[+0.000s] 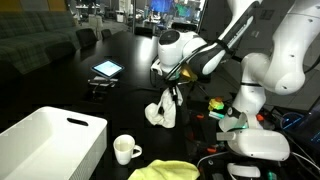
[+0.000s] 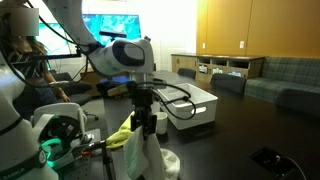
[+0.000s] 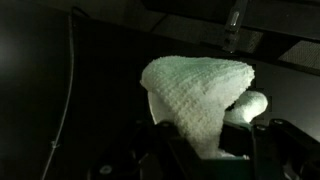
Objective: Place the white towel in the white storage box, put the black masking tape in the white mug, put the yellow towel in the box, place the green marker inside the mug
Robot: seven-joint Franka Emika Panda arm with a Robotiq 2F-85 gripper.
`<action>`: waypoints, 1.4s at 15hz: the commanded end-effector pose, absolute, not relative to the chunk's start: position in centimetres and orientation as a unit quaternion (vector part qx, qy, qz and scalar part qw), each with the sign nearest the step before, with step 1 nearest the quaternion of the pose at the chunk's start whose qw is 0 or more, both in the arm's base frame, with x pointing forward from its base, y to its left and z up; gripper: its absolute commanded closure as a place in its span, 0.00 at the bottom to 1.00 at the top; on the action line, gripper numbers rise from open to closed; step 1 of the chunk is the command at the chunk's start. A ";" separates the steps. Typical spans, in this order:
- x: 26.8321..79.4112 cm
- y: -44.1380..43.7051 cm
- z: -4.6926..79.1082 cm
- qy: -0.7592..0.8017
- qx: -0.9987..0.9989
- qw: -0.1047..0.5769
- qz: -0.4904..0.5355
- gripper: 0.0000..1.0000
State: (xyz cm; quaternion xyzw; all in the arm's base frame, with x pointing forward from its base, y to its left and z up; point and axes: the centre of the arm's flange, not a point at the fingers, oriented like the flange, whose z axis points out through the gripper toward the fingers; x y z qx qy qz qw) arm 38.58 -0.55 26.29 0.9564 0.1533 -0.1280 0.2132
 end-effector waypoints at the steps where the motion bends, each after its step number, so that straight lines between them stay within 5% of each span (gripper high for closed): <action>1: 38.9 1.8 35.5 0.155 0.949 0.243 -0.129 0.96; 9: 38.2 7.5 50.7 0.143 0.943 0.285 -0.096 0.97; 21: 39.1 16.4 61.7 0.143 0.934 0.327 -0.020 0.97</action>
